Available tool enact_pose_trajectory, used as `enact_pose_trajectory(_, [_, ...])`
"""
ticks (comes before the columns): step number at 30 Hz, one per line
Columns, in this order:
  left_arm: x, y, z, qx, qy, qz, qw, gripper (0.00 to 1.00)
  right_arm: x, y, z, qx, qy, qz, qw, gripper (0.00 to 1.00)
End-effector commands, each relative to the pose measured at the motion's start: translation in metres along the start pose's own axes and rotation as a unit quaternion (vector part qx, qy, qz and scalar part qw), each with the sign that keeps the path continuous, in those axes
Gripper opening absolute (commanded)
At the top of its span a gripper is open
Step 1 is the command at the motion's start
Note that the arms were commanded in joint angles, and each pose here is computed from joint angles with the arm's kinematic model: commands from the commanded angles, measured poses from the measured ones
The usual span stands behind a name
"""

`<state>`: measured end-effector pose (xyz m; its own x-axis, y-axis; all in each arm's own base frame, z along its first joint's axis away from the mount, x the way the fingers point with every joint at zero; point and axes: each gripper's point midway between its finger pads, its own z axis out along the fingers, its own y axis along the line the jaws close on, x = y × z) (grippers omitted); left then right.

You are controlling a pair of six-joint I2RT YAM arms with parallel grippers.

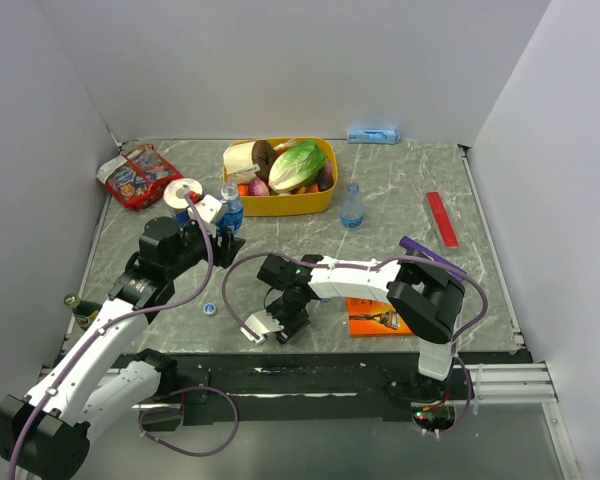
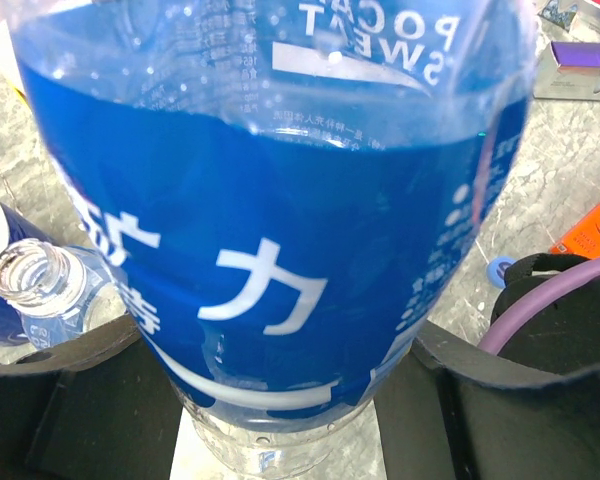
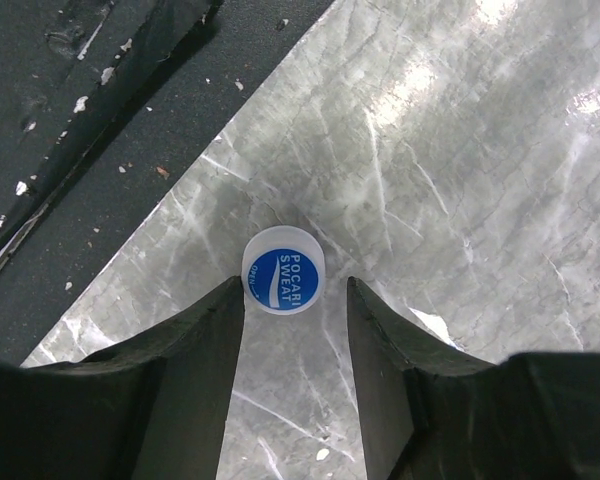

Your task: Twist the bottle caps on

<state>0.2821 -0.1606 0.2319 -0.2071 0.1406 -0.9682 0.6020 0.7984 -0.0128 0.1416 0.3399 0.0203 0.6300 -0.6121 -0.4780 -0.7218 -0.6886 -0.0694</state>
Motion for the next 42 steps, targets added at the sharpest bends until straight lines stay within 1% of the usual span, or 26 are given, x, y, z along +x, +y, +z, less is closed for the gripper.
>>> enact_pose_trajectory(1, [-0.011,-0.002,0.001,0.005,-0.026,-0.004,1.0,0.02,-0.01,-0.005,-0.003,-0.004,-0.015,-0.011,1.0,0.53])
enact_pose_trajectory(10, [-0.008,-0.001,0.001,0.005,-0.024,-0.005,1.0,0.02,-0.016,-0.006,-0.002,-0.006,-0.026,-0.014,1.0,0.53])
enact_pose_trajectory(24, [-0.004,0.0,0.001,0.003,-0.021,-0.005,1.0,0.02,-0.018,-0.004,0.005,-0.017,-0.026,-0.018,0.999,0.49])
enact_pose_trajectory(28, [-0.004,-0.001,0.002,0.005,-0.022,-0.006,1.0,0.02,-0.02,-0.005,0.006,-0.016,-0.026,-0.022,0.999,0.45])
enact_pose_trajectory(32, [-0.002,-0.001,0.002,0.006,-0.02,-0.007,1.0,0.02,-0.019,-0.009,0.003,-0.006,-0.02,-0.022,1.0,0.36])
enact_pose_trajectory(35, [-0.003,-0.001,0.004,0.008,-0.019,-0.002,1.0,0.01,-0.013,-0.008,-0.013,0.013,-0.012,-0.01,1.0,0.32])
enact_pose_trajectory(38, [-0.003,-0.006,0.011,0.032,-0.017,0.02,0.999,0.01,-0.007,-0.003,-0.048,0.041,-0.009,0.023,0.999,0.3])
enact_pose_trajectory(39, [0.001,-0.007,0.015,0.043,-0.009,0.028,0.999,0.01,-0.011,-0.001,-0.07,0.065,-0.016,0.031,0.997,0.29])
enact_pose_trajectory(40, [0.002,-0.015,0.018,0.068,-0.008,0.036,0.997,0.01,-0.005,-0.002,-0.086,0.084,-0.017,0.048,0.995,0.29])
enact_pose_trajectory(41, [0.001,-0.017,0.021,0.081,-0.008,0.057,0.995,0.01,-0.005,0.0,-0.1,0.098,-0.02,0.058,0.993,0.28])
enact_pose_trajectory(42, [0.009,-0.02,0.026,0.099,0.004,0.066,0.993,0.01,-0.014,0.008,-0.127,0.121,-0.032,0.065,0.99,0.28])
